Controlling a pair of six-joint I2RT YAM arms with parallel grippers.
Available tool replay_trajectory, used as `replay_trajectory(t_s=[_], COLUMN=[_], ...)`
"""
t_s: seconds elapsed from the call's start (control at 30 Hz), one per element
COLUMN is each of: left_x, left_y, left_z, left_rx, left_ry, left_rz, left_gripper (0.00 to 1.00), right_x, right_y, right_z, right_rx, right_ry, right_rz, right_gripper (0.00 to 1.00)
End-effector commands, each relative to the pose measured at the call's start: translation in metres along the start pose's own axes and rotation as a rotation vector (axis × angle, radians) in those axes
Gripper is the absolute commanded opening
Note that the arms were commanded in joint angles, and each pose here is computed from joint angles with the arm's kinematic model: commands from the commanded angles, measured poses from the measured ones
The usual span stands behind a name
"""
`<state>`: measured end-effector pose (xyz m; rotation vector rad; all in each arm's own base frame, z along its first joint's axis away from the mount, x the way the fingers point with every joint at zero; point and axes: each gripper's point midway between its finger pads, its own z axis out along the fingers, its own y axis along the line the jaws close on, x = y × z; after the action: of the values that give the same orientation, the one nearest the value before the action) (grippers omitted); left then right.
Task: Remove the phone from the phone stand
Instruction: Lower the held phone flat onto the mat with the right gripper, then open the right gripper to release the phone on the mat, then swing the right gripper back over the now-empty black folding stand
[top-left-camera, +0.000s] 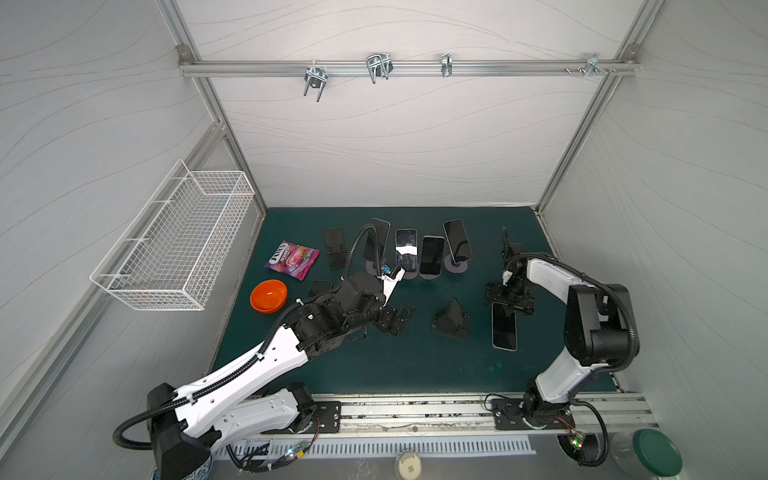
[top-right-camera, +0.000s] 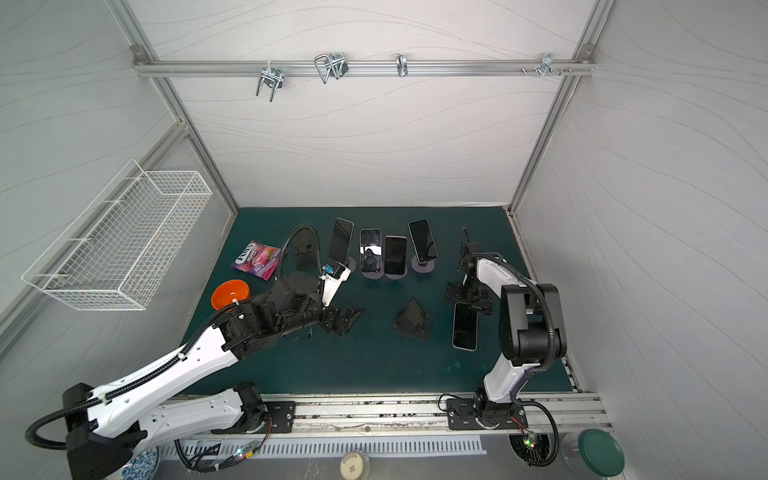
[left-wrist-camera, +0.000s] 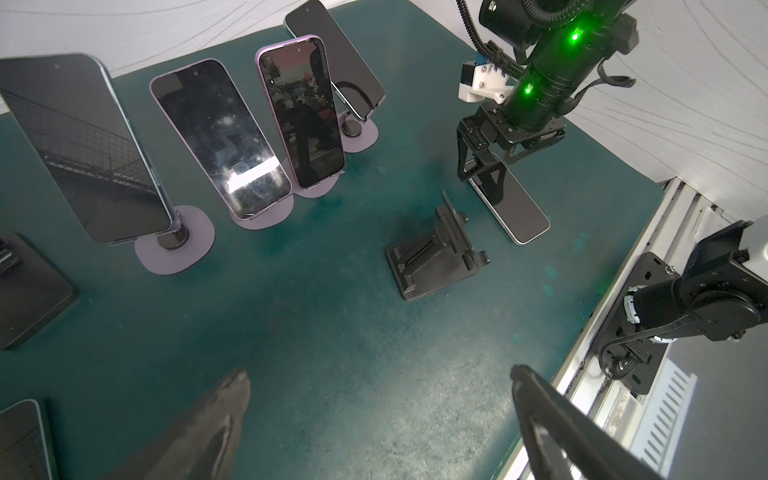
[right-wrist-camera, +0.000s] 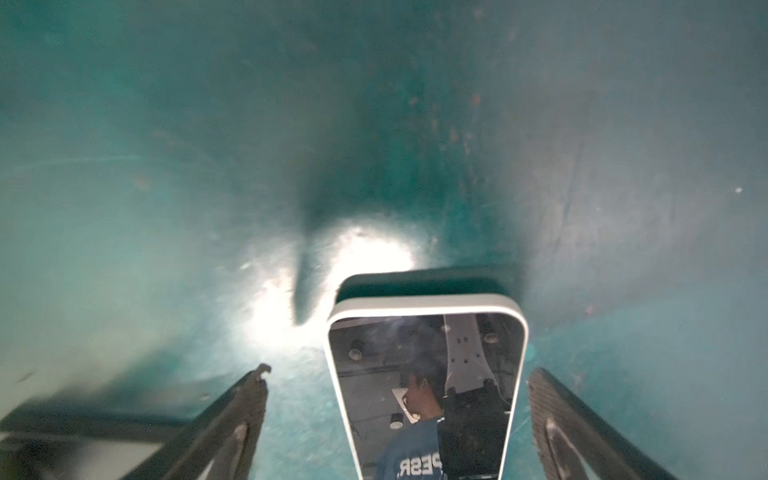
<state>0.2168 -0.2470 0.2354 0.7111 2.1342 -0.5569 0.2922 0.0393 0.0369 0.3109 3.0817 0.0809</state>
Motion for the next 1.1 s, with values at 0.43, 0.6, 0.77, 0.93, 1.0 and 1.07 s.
replay_trajectory(t_s=[0.43,0.6,0.77,0.93,1.0,1.07], left_x=[-0.027,-0.02,-0.017,-0.017,-0.017,-0.019], left_y=[-0.015,-0.011,-0.012,-0.012,-0.012,-0.013], left_z=[0.005,0.005,0.008,0.014,0.016,0.018], left_rx=[0.059,0.047,0.051,0.05,0.05,0.051], left_ry=[-0.06,-0.057,-0.049,-0.048,-0.043,-0.04], left_rz=[0.042,0.03,0.025,0.027,0.032,0.04], left_gripper=[0.99,0.99,0.99,0.99,0.99,0.99], right_x=[-0.004,0.01,0.024,0.035,0.04,0.044], right_y=[0.018,0.037,0.058,0.086,0.097,0.106], right_z=[-0.062,-0.084,-0.108,-0.131,-0.142,-0.155], right_rx=[-0.109,-0.182,-0.266,-0.343,-0.375,-0.41], right_ry=[-0.157,-0.215,-0.292,-0.428,-0.49,-0.551], right_rz=[-0.044,-0.098,-0.163,-0.301,-0.377,-0.437], right_gripper=[0.99,0.99,0.99,0.98,0.97,0.96])
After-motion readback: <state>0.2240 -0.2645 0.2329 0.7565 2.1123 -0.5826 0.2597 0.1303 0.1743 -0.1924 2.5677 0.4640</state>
